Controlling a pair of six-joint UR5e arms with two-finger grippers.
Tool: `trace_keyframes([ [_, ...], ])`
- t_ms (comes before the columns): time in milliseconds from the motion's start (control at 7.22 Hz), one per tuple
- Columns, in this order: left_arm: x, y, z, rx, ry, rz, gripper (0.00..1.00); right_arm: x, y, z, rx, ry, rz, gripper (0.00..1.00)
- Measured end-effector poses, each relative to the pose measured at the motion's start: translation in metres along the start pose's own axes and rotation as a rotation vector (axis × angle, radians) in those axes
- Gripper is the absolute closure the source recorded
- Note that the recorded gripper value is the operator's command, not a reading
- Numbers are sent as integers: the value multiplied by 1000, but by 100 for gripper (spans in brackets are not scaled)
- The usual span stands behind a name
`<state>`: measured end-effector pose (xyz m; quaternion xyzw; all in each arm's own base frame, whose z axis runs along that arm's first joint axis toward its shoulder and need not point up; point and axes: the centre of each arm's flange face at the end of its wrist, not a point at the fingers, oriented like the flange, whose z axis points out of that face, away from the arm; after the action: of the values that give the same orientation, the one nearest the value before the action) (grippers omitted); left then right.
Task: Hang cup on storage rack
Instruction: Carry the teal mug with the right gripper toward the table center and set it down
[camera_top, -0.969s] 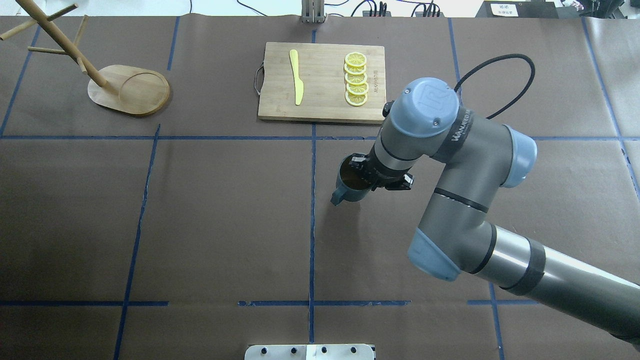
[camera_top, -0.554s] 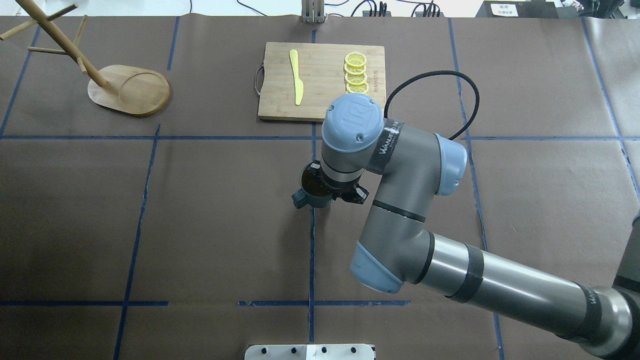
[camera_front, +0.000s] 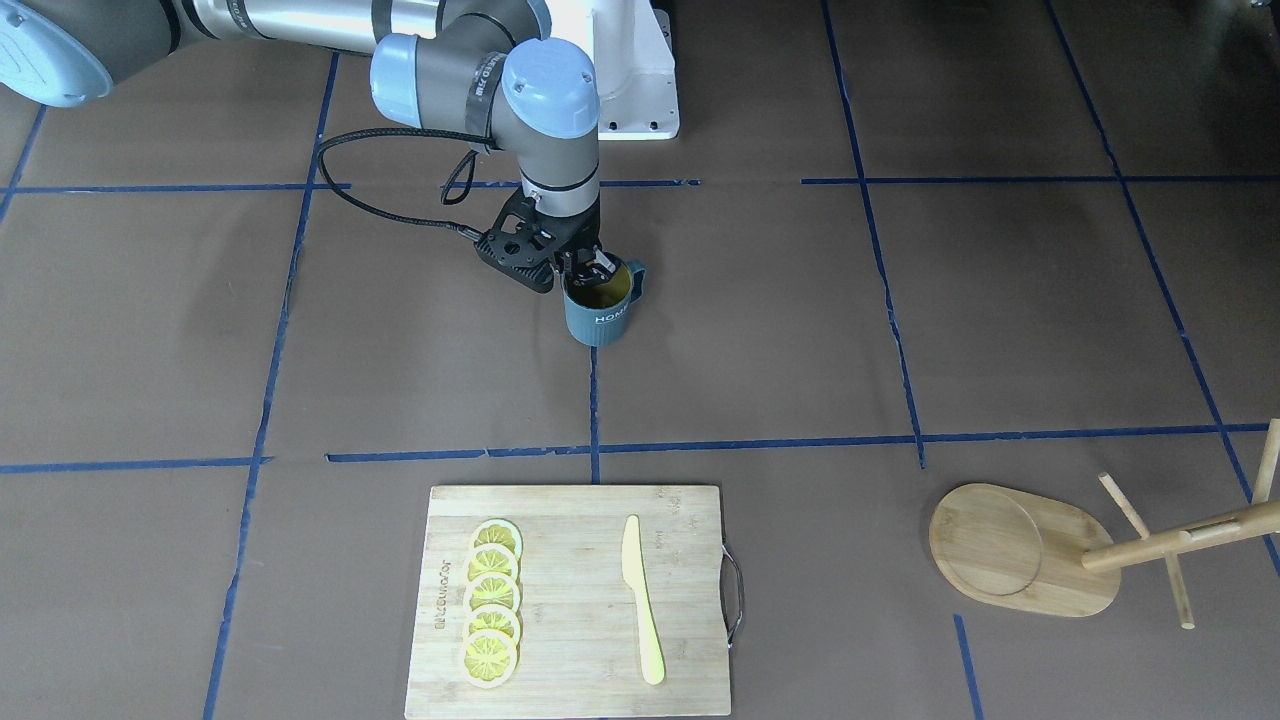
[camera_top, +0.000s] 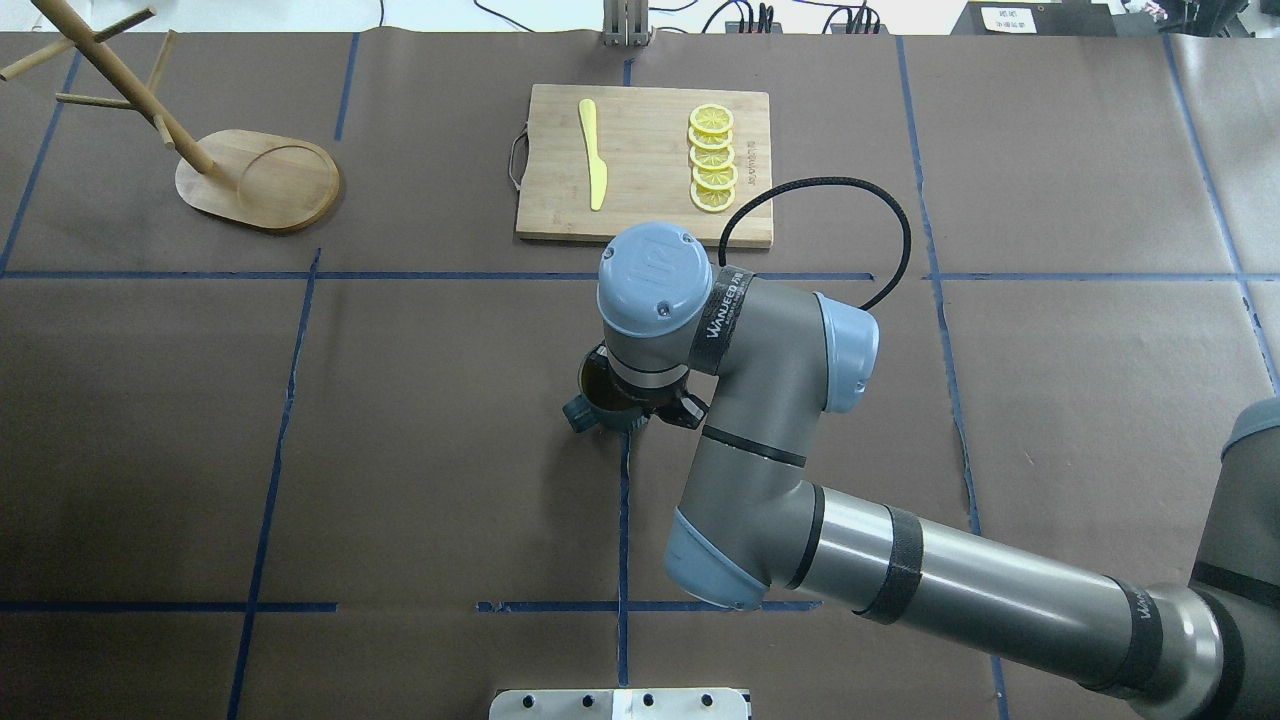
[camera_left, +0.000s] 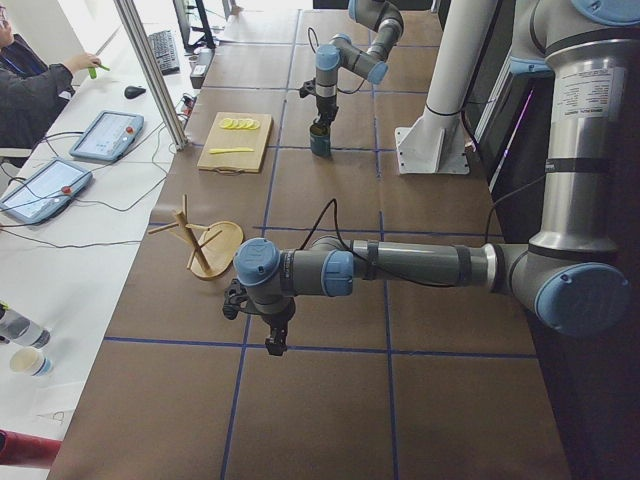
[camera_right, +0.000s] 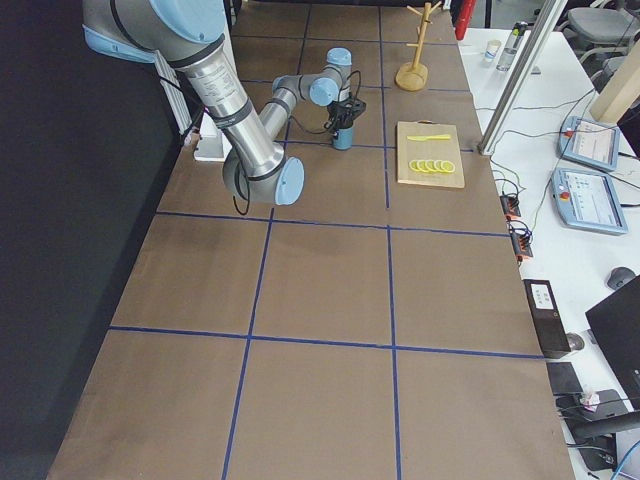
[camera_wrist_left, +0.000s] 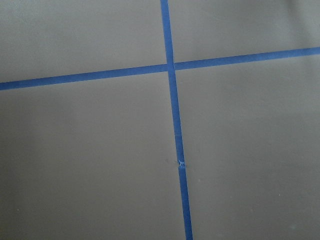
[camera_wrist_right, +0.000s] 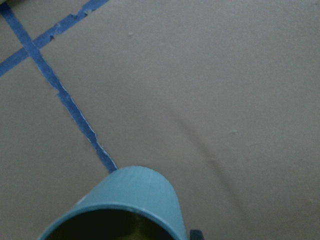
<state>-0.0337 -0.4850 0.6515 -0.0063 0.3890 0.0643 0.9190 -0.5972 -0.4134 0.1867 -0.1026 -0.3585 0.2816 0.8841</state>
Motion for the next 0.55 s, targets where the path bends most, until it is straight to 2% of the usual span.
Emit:
trace_keyframes([
  [277,0,0,0,0,0,1,0,0,1,-1,-1,-4,-26,0],
  [554,1,-1,-1,2,1,3,0,1,-5,-28,-5,-41,-50,0],
])
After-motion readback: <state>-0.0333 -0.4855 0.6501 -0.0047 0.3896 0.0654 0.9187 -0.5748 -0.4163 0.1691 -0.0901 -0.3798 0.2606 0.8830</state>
